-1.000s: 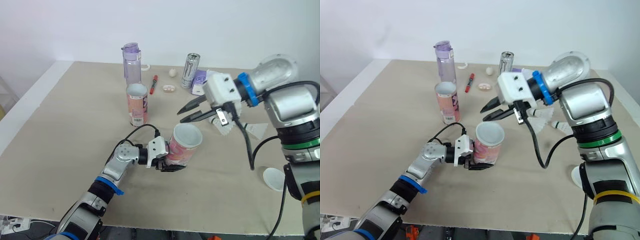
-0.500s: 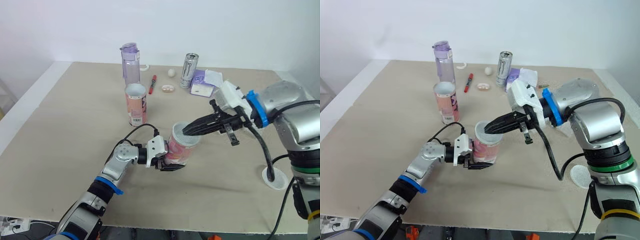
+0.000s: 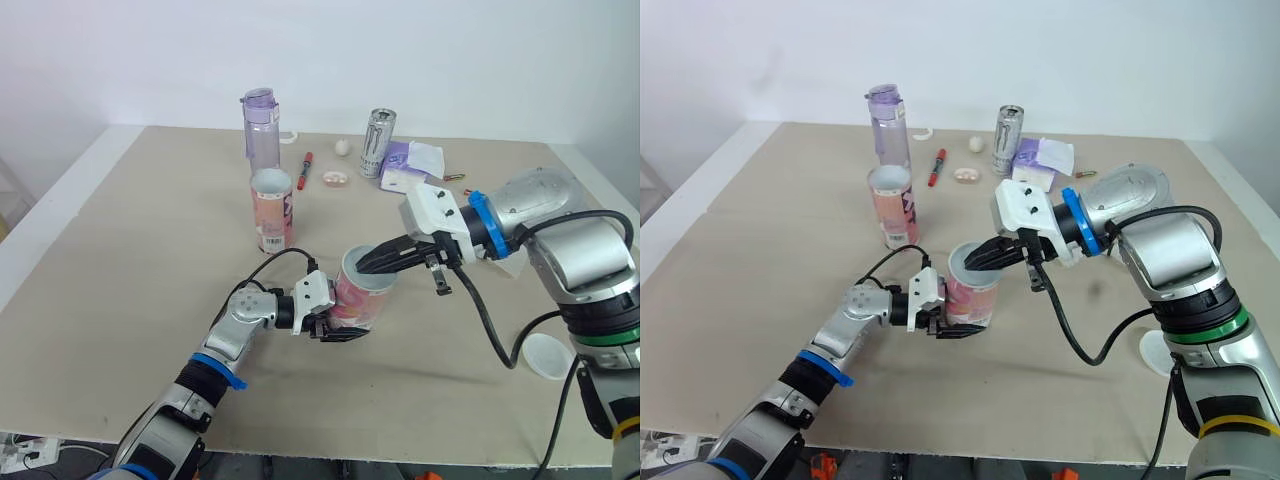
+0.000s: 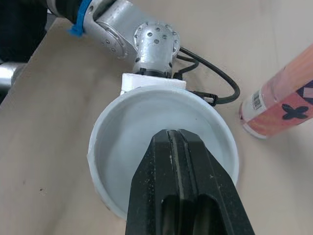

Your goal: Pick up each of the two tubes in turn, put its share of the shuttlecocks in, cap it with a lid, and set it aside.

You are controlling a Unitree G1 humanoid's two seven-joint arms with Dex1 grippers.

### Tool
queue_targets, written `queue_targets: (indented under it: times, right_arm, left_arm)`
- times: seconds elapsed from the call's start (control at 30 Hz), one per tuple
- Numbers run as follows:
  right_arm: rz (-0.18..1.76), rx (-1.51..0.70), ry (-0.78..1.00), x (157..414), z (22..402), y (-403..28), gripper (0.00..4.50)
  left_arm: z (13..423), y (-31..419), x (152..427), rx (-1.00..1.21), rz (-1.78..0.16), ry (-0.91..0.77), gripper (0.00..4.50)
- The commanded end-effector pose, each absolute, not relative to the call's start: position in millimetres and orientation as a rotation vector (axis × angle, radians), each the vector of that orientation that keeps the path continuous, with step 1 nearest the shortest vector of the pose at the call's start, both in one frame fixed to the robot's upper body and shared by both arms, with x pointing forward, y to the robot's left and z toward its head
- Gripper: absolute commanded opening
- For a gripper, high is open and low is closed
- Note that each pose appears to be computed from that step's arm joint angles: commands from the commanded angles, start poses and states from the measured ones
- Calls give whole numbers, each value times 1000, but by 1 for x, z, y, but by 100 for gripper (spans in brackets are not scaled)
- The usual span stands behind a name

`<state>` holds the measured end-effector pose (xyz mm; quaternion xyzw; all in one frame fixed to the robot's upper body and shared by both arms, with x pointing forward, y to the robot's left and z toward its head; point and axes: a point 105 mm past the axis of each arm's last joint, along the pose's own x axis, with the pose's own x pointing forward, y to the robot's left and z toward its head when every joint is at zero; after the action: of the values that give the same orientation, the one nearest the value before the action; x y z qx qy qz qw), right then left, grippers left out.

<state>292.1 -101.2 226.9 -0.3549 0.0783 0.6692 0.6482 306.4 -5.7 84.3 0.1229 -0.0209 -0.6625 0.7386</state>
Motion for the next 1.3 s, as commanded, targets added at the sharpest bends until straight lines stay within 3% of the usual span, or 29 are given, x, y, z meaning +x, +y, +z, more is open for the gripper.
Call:
queue_targets:
  times: [0.03,0.23,0.37,0.57,0.7,0.87,1.13,1.17,1.2,1.27,1.3]
  right_arm:
    - [1495,-840,346,299,194,-109,8]
    - [1512,-837,374,297,186,-109,8]
    - [1501,-673,286,298,221,-112,8]
    - [1399,-378,100,298,285,-152,8]
    - [1303,-220,9,297,295,-174,8]
    - [1130,-178,35,292,253,-210,8]
    - [1119,-251,104,271,158,-201,8]
    - [1125,-260,108,270,154,-201,65]
    - [1130,-259,110,270,148,-199,110]
    - [1146,-257,112,269,139,-196,196]
    - [1155,-251,113,269,136,-194,218]
  left_arm:
    - [68,3,309,270,-1415,34,333]
    - [71,1,309,265,-1410,22,333]
    - [73,2,309,254,-1404,16,333]
    - [77,7,310,241,-1396,10,333]
    - [80,7,310,236,-1395,3,333]
    - [82,6,309,235,-1405,-7,333]
    - [88,4,305,256,-1442,-58,333]
    - [90,4,306,254,-1439,-71,400]
    - [92,4,306,255,-1441,-85,435]
    - [95,5,307,259,-1442,-101,450]
    - [96,5,307,258,-1443,-104,450]
